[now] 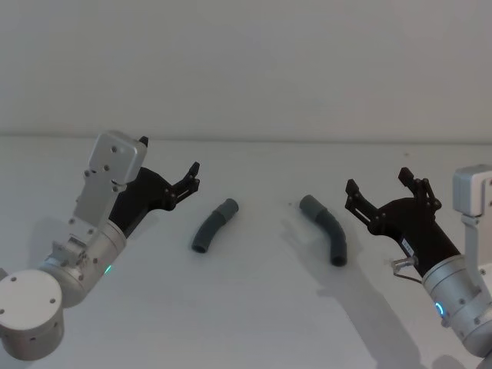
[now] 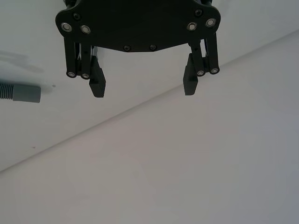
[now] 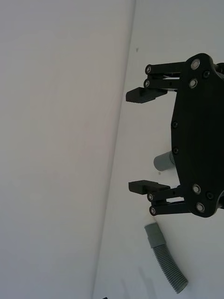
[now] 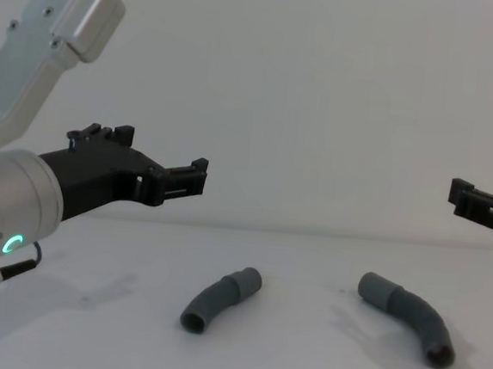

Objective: Use both hands to pick up one end of the pipe from the table, align the ends, and insert them.

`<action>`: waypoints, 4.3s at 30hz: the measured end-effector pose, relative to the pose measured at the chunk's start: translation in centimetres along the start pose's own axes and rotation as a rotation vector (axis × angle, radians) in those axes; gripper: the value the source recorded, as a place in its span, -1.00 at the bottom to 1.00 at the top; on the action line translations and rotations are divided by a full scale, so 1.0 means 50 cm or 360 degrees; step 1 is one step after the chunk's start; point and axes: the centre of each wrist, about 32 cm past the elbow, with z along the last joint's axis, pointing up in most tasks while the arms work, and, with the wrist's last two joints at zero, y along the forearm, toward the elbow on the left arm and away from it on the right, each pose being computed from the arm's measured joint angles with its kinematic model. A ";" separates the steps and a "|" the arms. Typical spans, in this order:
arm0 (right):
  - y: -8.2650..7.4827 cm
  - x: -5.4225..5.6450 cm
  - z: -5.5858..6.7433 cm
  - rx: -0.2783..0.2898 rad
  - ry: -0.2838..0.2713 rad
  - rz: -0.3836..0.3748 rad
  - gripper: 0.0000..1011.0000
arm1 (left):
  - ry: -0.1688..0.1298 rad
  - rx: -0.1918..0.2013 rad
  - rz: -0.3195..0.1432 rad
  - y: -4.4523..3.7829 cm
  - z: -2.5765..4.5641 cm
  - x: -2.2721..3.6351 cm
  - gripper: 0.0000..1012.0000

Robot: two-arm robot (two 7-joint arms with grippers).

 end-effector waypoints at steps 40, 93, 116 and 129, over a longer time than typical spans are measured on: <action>0.000 0.000 0.000 0.0000 0.0000 0.0000 0.98 | 0.0000 0.0000 0.0000 0.000 0.000 0.000 0.98; 0.000 0.000 0.000 0.0000 0.0000 0.0000 0.98 | 0.0000 0.0000 0.0000 0.000 0.000 0.000 0.98; 0.000 0.000 0.000 0.0000 0.0000 0.0000 0.98 | 0.0004 0.0004 -0.0008 0.000 0.000 -0.001 0.98; 0.000 0.000 0.000 0.0000 0.0000 0.0000 0.98 | 0.0081 0.0131 -0.0134 -0.006 0.020 0.007 0.98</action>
